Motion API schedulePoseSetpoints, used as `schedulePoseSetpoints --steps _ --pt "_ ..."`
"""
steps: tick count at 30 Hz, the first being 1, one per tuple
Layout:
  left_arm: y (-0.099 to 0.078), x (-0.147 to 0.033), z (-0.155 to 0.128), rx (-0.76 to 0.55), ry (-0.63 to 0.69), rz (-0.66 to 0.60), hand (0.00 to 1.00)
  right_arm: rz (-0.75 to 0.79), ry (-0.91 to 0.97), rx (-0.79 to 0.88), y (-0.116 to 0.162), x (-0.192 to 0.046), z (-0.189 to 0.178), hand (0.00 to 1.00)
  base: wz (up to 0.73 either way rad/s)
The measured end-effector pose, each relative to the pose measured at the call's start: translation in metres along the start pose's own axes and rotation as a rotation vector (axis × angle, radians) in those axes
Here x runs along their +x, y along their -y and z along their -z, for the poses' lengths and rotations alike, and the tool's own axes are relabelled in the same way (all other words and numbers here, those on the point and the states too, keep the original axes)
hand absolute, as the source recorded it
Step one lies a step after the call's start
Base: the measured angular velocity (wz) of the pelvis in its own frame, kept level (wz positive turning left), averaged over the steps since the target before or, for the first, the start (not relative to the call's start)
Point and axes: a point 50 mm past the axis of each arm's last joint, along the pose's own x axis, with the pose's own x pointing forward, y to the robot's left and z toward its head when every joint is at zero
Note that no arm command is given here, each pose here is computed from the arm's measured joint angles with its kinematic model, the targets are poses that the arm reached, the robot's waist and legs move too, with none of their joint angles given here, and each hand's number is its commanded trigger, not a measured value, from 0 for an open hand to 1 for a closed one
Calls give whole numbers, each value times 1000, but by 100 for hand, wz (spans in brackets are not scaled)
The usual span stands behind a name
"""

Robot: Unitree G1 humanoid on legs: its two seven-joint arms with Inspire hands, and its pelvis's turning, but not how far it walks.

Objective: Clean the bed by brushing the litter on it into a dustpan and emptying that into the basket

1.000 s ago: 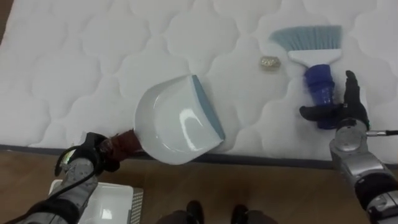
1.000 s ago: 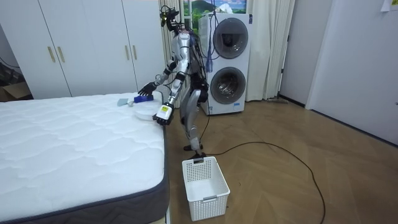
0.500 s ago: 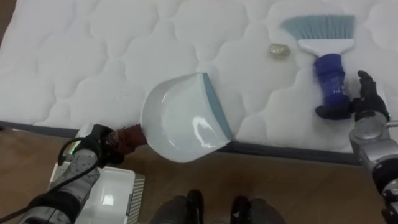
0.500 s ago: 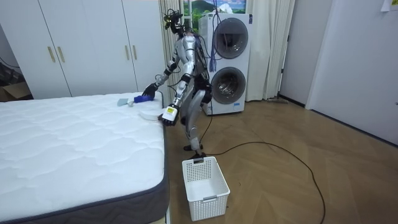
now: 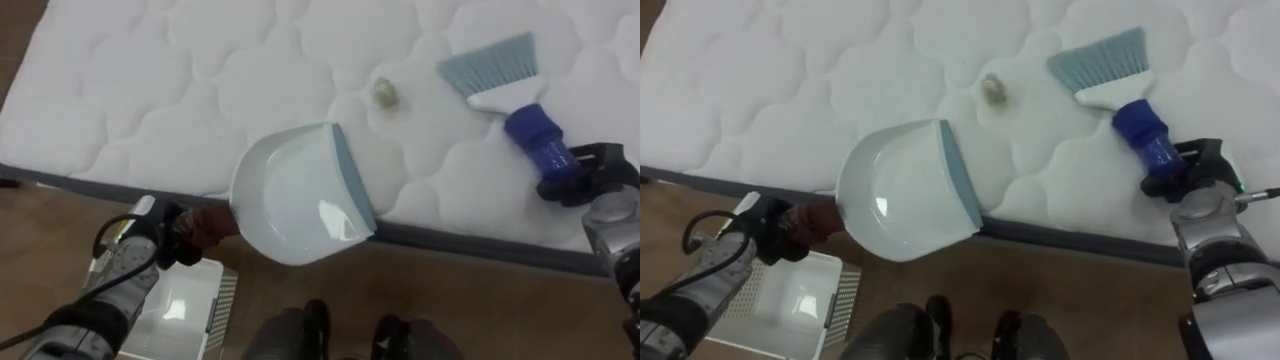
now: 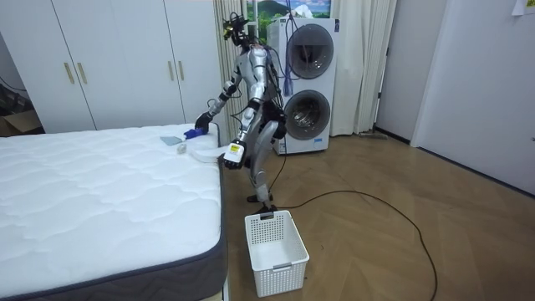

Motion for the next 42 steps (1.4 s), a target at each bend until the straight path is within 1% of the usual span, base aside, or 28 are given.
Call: schedulePoseSetpoints --steps 15,20,26,30,33,35,38,42 --pt "-1 0 -2 -4 -6 -5 100 15 12 -10 8 3 -5 100 0" --pt "-2 0 -3 -4 -10 -8 100 32 32 -69 10 3 -9 100 0" --pt "-5 1 -7 -4 -4 -18 100 50 27 -93 14 4 -9 100 4" --pt "-15 2 -4 10 -12 -61 100 63 32 -128 16 4 -10 100 0" --pt "-25 2 -3 26 -4 -87 100 89 43 -195 25 6 -10 100 0" --pt "-34 2 -3 46 3 -124 100 116 64 -278 34 8 -12 100 0" --pt "-42 1 0 54 -6 -142 100 150 83 -387 46 9 -14 100 0" --pt "-48 1 2 71 -10 -158 100 168 98 -485 49 10 -16 100 0"
